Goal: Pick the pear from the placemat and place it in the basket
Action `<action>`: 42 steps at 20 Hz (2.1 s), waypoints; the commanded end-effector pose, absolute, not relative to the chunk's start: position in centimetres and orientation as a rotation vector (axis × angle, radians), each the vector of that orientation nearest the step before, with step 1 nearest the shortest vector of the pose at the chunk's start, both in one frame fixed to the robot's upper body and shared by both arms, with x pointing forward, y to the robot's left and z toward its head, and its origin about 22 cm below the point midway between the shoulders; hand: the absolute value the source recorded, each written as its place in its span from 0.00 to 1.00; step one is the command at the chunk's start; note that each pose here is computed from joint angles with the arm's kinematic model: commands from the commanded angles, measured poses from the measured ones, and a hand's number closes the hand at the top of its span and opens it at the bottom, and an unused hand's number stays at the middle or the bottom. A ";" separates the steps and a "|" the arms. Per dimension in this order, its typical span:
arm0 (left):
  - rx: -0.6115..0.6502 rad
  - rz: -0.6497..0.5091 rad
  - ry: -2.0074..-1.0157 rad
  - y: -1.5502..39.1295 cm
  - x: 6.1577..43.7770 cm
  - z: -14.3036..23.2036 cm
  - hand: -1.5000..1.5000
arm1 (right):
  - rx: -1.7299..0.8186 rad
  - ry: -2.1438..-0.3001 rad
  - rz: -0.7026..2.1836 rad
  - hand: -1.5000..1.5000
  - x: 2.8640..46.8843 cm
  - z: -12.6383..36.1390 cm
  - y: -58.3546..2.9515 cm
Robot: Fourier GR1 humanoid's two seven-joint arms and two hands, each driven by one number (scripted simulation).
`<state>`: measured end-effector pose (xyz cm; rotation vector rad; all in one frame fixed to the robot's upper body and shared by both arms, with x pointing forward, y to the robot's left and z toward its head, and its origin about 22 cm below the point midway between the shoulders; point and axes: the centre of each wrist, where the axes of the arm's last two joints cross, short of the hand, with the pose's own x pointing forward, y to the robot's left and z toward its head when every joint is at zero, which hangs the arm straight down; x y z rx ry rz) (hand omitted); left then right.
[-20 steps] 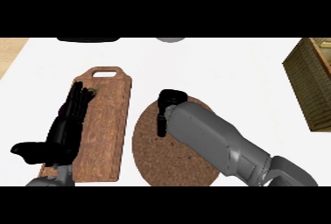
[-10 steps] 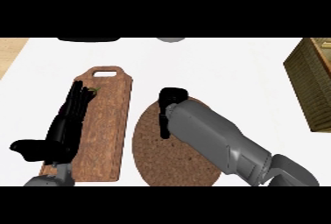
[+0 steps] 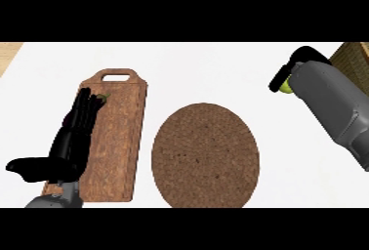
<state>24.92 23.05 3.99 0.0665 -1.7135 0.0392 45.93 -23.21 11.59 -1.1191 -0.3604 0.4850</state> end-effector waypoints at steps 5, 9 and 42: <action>-0.017 -0.018 -1.750 21.2 25.5 5.1 0.50 | -1.396 -0.411 -0.147 1.00 46.9 18.3 -30.4; -0.011 -0.061 -1.737 21.1 25.9 4.9 0.50 | -1.506 -0.595 -0.301 1.00 47.6 22.1 -29.7; 0.047 0.007 -1.697 21.1 24.8 3.8 0.50 | -1.762 -0.411 -0.571 1.00 46.6 27.4 -33.5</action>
